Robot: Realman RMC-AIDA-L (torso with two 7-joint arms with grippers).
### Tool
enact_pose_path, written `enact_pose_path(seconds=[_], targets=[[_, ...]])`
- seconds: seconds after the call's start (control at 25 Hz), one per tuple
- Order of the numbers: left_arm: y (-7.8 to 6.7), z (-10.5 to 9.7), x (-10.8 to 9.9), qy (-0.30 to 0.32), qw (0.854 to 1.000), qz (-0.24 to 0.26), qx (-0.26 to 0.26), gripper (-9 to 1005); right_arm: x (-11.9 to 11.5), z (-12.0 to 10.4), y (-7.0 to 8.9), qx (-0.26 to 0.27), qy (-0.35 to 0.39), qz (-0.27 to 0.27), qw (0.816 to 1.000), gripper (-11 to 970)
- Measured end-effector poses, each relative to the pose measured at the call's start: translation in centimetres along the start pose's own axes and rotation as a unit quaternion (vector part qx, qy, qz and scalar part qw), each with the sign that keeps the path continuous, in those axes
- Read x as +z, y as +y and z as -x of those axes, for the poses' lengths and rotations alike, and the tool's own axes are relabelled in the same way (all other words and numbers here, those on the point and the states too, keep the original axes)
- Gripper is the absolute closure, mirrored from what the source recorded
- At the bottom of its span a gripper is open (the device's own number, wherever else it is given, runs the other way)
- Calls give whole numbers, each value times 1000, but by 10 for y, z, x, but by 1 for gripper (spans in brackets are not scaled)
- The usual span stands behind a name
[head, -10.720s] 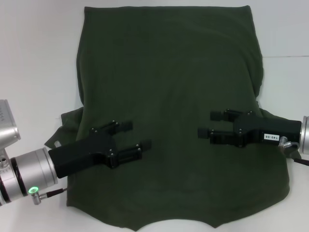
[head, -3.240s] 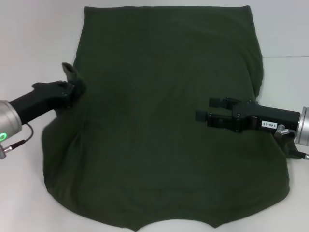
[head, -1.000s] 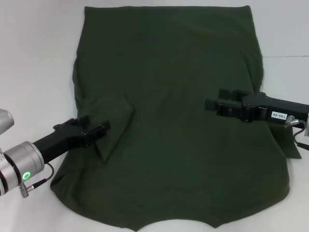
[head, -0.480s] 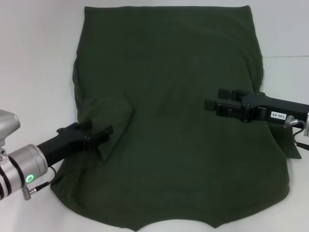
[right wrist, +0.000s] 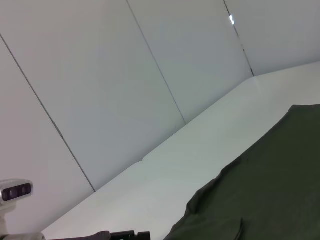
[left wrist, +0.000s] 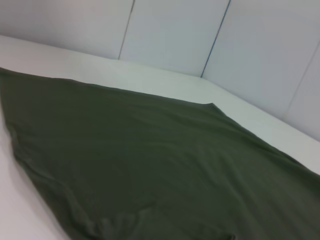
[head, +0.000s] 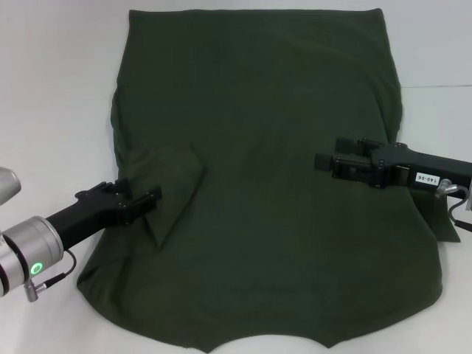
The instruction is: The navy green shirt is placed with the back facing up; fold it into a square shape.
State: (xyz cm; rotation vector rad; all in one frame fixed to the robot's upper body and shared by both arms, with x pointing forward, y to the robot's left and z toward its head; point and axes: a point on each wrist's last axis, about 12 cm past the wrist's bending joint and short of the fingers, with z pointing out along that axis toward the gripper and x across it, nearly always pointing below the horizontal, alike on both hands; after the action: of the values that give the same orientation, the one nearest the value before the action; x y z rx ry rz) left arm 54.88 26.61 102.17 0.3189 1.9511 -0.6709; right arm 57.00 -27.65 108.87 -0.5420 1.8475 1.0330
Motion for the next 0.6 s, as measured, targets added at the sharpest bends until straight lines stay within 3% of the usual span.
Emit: enact_pose_path(seconds=[0.6], targets=[[-6, -4, 3, 14, 1000, -14, 5, 231, 0, -1, 1, 1, 0, 3, 1000, 68]])
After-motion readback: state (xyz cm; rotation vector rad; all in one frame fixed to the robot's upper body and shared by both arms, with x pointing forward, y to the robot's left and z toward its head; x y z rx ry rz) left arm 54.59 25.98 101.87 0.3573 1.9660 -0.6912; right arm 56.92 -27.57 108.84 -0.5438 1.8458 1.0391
